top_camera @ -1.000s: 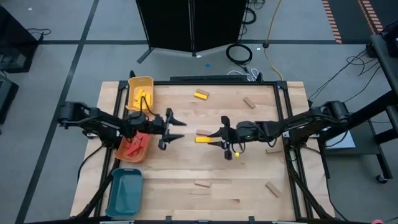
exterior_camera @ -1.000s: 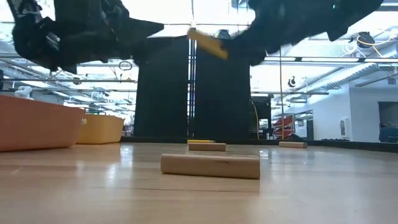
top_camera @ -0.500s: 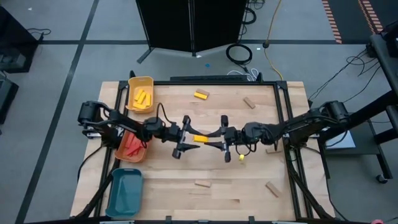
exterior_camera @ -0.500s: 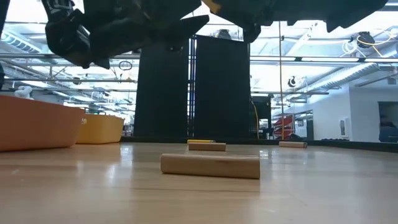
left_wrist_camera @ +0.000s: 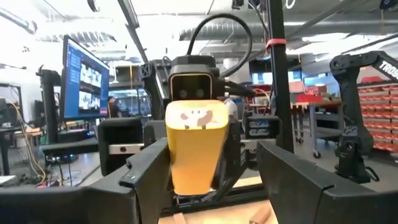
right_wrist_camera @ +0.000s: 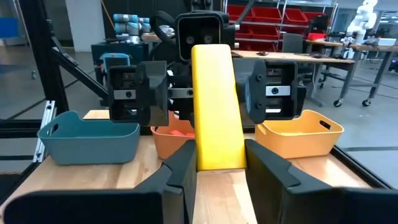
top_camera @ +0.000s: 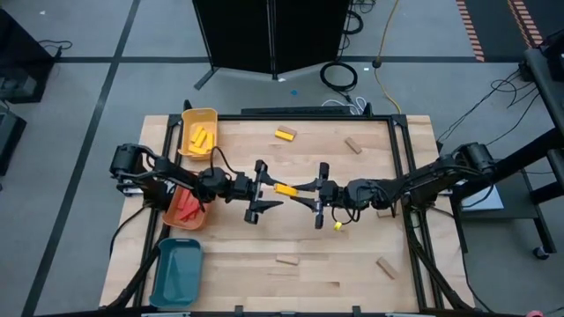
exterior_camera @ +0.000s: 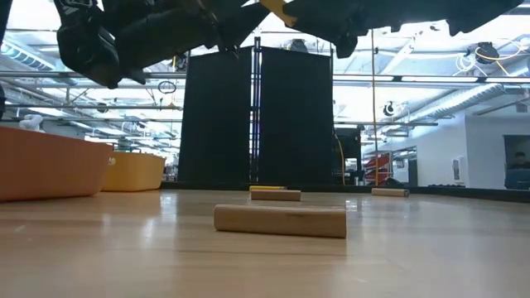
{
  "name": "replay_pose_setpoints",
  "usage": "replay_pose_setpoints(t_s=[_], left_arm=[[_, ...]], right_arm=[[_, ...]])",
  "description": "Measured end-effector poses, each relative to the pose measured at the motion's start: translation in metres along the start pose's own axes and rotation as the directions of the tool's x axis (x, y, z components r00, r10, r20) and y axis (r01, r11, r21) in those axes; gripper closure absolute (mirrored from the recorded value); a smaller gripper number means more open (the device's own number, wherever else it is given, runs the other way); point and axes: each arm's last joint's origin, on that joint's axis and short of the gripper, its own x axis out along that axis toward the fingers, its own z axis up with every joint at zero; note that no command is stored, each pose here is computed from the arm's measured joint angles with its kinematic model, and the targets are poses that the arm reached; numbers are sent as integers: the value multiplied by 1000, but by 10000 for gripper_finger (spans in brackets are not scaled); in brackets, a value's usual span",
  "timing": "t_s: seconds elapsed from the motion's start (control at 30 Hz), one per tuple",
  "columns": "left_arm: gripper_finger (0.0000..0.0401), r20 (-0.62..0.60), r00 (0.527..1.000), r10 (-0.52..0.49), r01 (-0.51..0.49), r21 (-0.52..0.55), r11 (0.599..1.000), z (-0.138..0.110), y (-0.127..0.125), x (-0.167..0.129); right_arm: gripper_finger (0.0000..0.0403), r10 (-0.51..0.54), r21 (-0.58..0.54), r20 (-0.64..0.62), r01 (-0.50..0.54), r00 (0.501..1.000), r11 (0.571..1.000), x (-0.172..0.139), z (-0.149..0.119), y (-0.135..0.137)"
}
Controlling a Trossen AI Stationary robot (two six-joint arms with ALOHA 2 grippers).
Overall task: Sort blocks
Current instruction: Put the center yellow block in the yellow bin
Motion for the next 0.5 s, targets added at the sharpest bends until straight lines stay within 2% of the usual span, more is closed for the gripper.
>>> replay_pose_setpoints(t_s=[0.27,0.5], left_arm=[[170,12,1000,7,-7,2,1000,1,0,0],[210,26,1000,14,-14,-4,1000,3,1,0]], right_arm=[[310,-12,2,-3,12,1000,1000,0,0,0],[310,-10,2,-4,10,1000,1000,0,0,0]])
